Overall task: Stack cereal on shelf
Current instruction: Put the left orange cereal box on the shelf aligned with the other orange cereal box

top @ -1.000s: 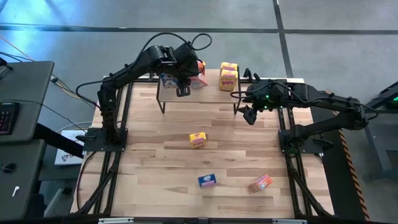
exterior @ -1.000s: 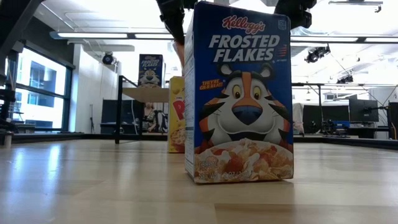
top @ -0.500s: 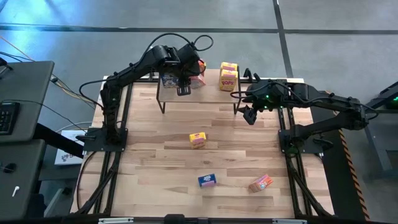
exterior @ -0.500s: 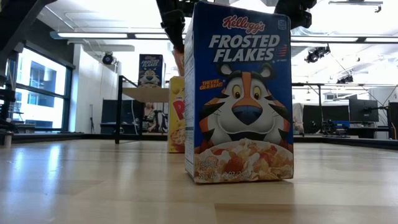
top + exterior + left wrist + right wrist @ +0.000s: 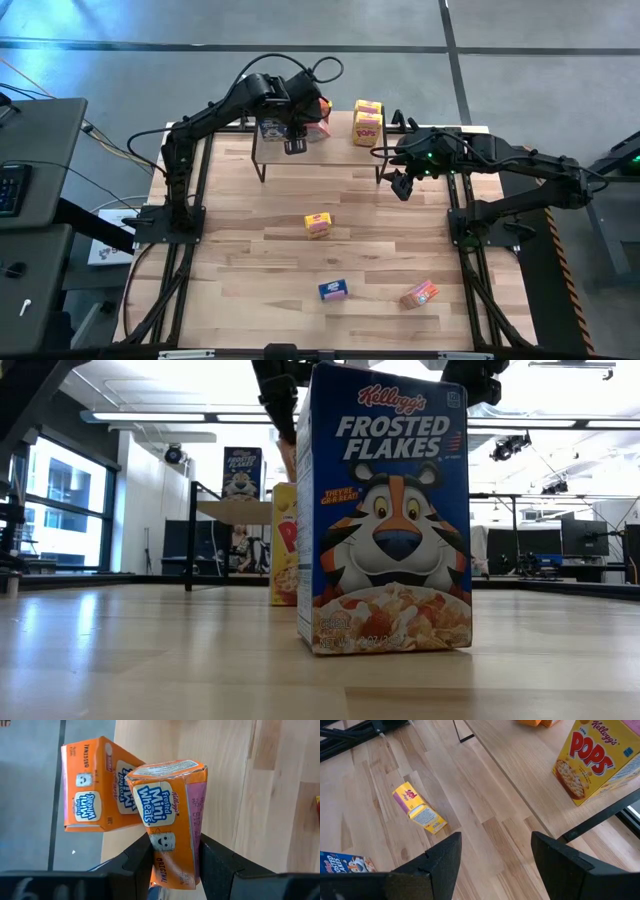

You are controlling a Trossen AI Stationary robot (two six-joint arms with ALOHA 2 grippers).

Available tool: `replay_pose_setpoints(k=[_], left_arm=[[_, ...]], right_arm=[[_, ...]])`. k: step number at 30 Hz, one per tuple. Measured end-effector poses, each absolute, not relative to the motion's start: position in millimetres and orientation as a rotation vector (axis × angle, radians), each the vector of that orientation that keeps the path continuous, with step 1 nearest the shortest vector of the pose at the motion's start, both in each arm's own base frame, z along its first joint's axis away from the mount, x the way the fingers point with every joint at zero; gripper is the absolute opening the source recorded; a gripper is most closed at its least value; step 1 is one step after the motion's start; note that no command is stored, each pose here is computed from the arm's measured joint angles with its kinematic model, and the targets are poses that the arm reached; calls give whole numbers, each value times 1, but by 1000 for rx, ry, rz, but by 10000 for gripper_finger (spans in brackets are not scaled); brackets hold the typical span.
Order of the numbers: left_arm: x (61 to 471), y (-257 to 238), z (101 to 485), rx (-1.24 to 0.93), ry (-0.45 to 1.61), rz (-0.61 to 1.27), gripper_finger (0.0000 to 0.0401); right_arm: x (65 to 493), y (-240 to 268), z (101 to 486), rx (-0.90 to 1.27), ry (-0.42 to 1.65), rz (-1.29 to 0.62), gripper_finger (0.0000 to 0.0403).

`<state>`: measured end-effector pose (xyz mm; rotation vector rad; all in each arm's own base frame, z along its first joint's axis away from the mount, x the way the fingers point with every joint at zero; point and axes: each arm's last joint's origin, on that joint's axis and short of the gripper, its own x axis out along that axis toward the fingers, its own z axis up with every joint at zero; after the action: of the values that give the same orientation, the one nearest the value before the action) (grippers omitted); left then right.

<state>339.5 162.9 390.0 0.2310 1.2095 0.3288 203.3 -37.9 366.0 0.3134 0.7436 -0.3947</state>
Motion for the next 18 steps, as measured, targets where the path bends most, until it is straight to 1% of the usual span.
replay_pose_setpoints(k=[10, 18], left_arm=[[339, 163, 389, 246, 1226, 334, 126], [347, 167, 377, 251, 1278, 338, 126]], right_arm=[[203, -38, 366, 313, 744, -395, 232], [203, -38, 366, 313, 744, -395, 232]])
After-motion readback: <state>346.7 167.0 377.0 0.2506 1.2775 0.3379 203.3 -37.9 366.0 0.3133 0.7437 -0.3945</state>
